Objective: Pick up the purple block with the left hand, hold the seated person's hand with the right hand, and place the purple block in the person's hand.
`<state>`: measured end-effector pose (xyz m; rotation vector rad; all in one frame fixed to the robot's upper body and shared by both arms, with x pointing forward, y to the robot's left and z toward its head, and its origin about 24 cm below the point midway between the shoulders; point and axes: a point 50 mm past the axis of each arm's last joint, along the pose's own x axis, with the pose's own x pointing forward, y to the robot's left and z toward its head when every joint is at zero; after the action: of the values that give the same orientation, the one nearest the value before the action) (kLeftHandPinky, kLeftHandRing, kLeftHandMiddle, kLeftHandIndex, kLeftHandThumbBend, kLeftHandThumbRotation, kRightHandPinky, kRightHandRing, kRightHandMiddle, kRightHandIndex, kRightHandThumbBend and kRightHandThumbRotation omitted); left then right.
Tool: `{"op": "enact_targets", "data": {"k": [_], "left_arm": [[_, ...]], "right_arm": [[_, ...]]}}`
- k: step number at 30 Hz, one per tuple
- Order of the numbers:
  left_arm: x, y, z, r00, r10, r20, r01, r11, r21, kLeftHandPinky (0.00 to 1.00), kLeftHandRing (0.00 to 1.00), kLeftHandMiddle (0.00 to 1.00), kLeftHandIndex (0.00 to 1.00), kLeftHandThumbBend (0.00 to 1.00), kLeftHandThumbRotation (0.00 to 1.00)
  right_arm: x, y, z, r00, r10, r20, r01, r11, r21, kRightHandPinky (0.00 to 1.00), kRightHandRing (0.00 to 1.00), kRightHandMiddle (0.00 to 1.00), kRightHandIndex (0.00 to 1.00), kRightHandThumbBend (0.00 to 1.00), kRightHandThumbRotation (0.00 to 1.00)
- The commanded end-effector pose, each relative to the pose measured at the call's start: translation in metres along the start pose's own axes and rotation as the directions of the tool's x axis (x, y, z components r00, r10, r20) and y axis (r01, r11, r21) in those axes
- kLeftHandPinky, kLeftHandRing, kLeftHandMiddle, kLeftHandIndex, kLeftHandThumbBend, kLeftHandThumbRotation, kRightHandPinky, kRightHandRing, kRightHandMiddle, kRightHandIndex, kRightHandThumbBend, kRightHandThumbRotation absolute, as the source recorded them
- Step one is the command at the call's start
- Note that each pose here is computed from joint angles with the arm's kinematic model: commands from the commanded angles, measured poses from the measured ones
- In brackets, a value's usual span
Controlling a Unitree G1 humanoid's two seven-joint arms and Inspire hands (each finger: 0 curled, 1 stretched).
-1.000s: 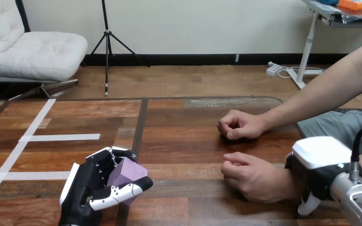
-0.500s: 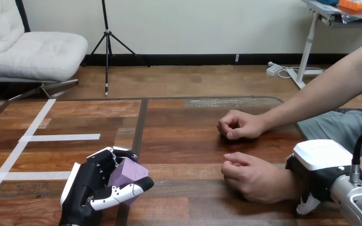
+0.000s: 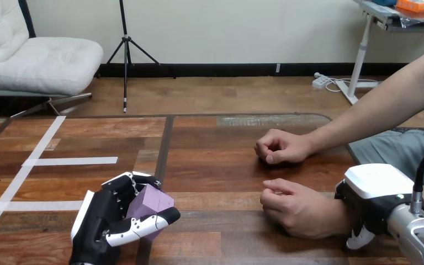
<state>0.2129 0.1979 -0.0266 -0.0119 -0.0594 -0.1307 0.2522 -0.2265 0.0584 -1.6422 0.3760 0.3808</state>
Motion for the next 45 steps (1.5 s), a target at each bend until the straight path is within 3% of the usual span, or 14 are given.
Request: {"op": "enact_targets", "data": {"k": [1,12,18,30,45], "left_arm": [[0.016,-0.001,0.02,0.994,-0.015,0.105,0.012,1.0,0.025,0.33,0.39,0.46,0.47,0.93,0.11],[0.016,-0.002,0.02,0.994,-0.014,0.104,0.013,1.0,0.017,0.33,0.39,0.46,0.47,0.92,0.1],[0.016,-0.001,0.019,0.994,-0.014,0.106,0.011,1.0,0.024,0.33,0.39,0.46,0.47,0.93,0.11],[0.016,-0.001,0.019,0.994,-0.012,0.106,0.01,1.0,0.021,0.33,0.39,0.46,0.47,0.93,0.11],[0.017,-0.002,0.019,0.994,-0.011,0.107,0.009,1.0,0.019,0.33,0.39,0.46,0.47,0.93,0.11]], "right_arm": [[0.005,-0.004,-0.01,1.0,-0.015,-0.024,0.015,1.0,0.003,0.24,0.34,0.46,0.65,0.71,0.0],[0.006,-0.003,-0.011,1.0,-0.008,-0.028,0.008,0.999,0.034,0.22,0.3,0.41,0.67,0.73,0.0],[0.005,-0.004,-0.012,0.999,-0.035,-0.02,0.036,0.998,0.046,0.22,0.3,0.41,0.65,0.72,0.0],[0.001,-0.012,-0.011,0.998,-0.063,-0.026,0.064,0.996,0.057,0.32,0.42,0.5,0.61,0.76,0.0],[-0.004,-0.022,-0.01,0.995,-0.1,-0.021,0.101,0.991,0.09,0.33,0.41,0.48,0.55,0.77,0.0]]}}
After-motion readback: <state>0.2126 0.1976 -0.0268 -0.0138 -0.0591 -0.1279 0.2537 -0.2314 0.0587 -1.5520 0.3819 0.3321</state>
